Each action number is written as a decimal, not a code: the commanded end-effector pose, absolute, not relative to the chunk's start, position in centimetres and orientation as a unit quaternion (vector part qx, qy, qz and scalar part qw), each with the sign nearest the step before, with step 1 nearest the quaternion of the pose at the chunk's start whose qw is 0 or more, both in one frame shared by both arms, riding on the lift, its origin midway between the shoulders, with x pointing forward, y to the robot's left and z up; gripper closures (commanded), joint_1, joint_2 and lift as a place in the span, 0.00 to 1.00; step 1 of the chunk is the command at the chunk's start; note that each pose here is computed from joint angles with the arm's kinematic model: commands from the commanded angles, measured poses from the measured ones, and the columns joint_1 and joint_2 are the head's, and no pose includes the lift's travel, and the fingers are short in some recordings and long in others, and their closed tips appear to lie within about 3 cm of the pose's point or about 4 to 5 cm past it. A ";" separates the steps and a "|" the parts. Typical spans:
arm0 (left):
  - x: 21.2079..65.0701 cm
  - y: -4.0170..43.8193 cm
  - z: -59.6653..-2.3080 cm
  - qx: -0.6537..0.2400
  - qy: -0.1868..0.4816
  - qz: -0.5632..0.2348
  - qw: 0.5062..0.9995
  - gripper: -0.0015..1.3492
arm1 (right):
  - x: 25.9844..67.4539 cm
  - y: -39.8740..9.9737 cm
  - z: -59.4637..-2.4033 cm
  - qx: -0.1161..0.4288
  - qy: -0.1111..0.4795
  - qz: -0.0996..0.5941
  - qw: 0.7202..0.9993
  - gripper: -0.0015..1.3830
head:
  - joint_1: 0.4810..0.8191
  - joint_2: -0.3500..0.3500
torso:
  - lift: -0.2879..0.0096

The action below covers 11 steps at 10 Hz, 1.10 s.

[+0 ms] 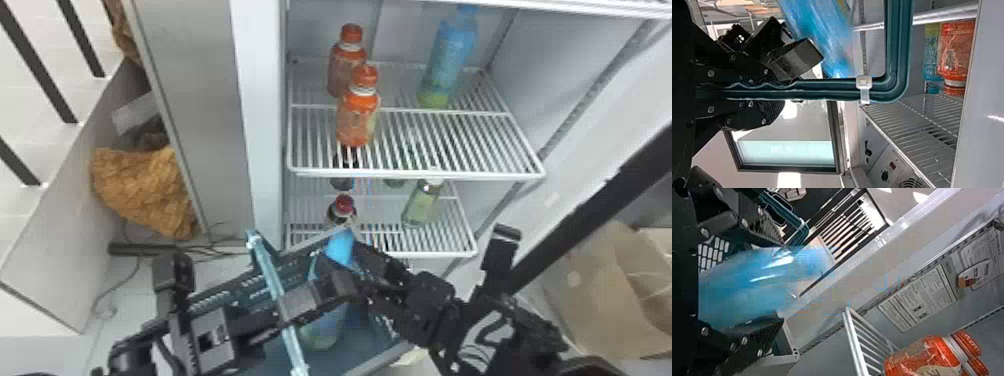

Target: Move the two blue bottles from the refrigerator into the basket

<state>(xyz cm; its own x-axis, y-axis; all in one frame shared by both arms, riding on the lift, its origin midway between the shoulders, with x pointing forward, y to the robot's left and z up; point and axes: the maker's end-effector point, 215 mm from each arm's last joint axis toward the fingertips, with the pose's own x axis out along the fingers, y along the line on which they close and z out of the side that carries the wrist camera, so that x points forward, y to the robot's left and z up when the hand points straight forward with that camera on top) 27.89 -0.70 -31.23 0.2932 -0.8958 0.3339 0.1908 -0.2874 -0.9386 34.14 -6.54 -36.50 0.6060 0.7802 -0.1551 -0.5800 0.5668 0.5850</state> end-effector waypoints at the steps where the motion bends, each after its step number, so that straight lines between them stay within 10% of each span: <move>1: 27.9 -0.7 -31.3 -0.611 0.289 -0.520 0.523 0.89 | 34.2 -6.6 -36.4 0.248 0.202 0.394 0.862 0.11 | 0.63 0.30 | 0.93; 11: 27.7 -0.6 -31.5 -0.611 0.291 -0.518 0.523 0.89 | 39.9 -19.9 -29.8 0.149 0.067 0.254 0.953 0.11 | 0.63 0.08 | 0.93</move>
